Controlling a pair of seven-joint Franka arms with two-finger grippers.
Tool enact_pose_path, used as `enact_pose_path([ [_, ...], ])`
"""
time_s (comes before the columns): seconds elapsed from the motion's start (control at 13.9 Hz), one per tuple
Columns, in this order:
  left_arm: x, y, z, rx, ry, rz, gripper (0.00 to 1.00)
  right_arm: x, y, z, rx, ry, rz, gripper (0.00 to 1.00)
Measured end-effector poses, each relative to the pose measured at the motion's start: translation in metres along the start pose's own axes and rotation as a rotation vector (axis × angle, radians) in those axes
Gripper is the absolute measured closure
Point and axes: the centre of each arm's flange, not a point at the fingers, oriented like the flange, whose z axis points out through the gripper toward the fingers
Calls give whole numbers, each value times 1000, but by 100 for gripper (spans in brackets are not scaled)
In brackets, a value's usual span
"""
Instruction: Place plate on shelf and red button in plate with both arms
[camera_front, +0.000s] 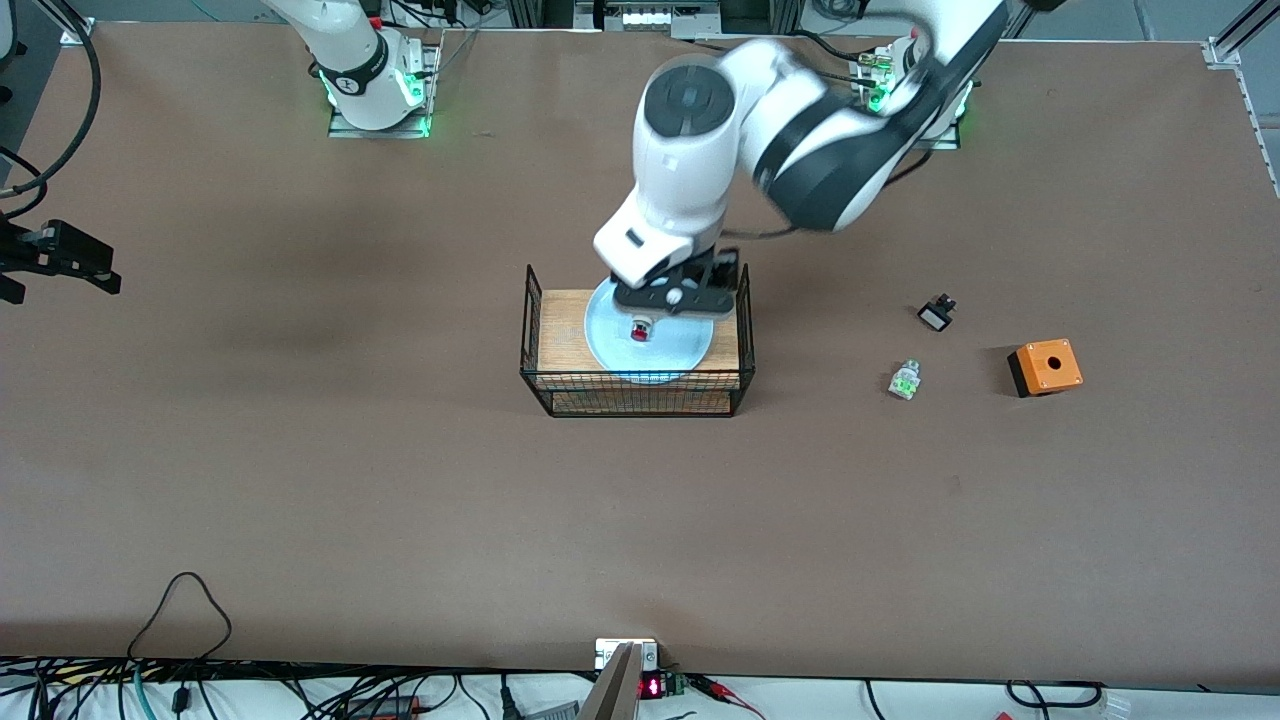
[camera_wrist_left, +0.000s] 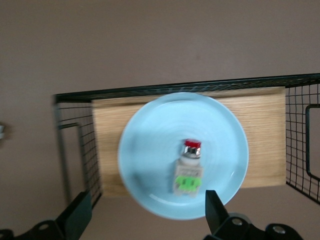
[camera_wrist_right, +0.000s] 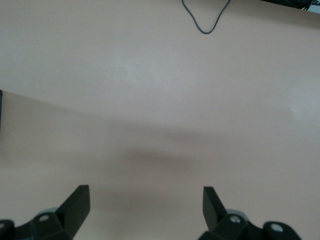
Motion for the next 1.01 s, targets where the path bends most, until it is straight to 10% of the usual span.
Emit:
enact_pose_path([
  [0.36, 21, -104, -64, 90, -24, -48, 0, 1, -2, 0, 0, 1, -3, 0],
  [1.01, 50, -351, -117, -33, -85, 90, 0, 2, -7, -1, -1, 4, -11, 0],
])
